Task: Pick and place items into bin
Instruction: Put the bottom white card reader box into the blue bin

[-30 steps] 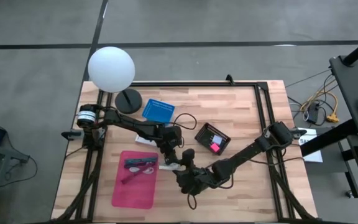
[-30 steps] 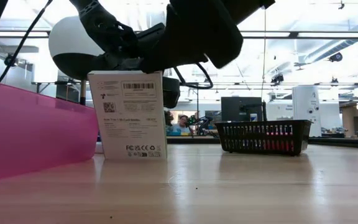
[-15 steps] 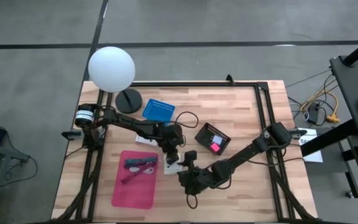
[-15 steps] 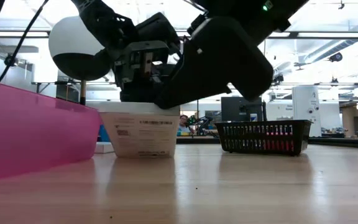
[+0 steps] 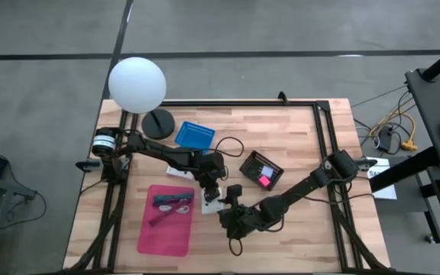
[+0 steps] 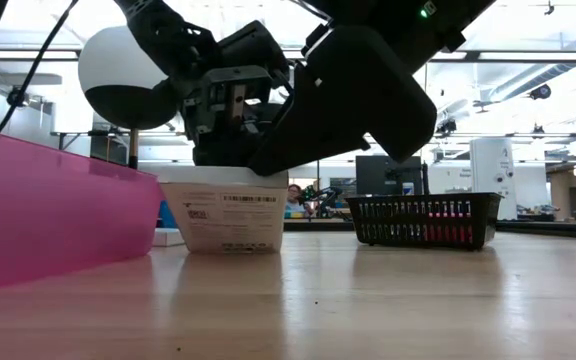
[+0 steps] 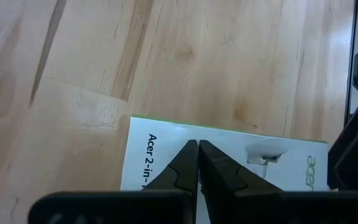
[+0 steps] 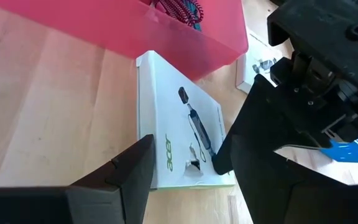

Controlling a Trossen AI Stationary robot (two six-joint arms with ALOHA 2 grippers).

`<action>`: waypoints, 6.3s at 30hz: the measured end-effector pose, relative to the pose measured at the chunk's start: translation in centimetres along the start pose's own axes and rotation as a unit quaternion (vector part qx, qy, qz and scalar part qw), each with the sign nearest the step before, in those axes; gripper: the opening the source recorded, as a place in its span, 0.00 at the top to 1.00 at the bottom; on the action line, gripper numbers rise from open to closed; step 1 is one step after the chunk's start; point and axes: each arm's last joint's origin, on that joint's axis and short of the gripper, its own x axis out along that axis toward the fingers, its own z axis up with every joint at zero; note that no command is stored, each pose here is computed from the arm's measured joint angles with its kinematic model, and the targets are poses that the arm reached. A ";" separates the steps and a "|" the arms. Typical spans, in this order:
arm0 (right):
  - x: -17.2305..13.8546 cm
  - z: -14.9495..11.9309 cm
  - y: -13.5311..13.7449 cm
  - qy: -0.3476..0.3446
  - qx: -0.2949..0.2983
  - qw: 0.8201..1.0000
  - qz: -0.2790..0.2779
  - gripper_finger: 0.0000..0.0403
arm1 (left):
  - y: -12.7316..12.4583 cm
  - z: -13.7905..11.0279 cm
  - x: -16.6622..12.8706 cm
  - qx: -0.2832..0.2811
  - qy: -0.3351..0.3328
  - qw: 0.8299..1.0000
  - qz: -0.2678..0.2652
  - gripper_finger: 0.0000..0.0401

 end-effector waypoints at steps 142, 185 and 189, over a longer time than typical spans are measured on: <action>-5.3 -1.9 3.0 0.106 0.025 0.992 0.058 0.60 | -0.4 -2.8 -0.2 -0.222 0.054 0.965 0.131 1.00; -0.7 -5.7 2.0 -0.007 -0.306 0.940 0.150 0.41 | -0.9 -2.3 2.5 -0.265 0.063 0.962 0.034 1.00; -0.6 -5.9 2.0 -0.025 -0.316 0.937 0.146 0.41 | -0.9 -2.3 2.5 -0.264 0.069 0.962 0.026 1.00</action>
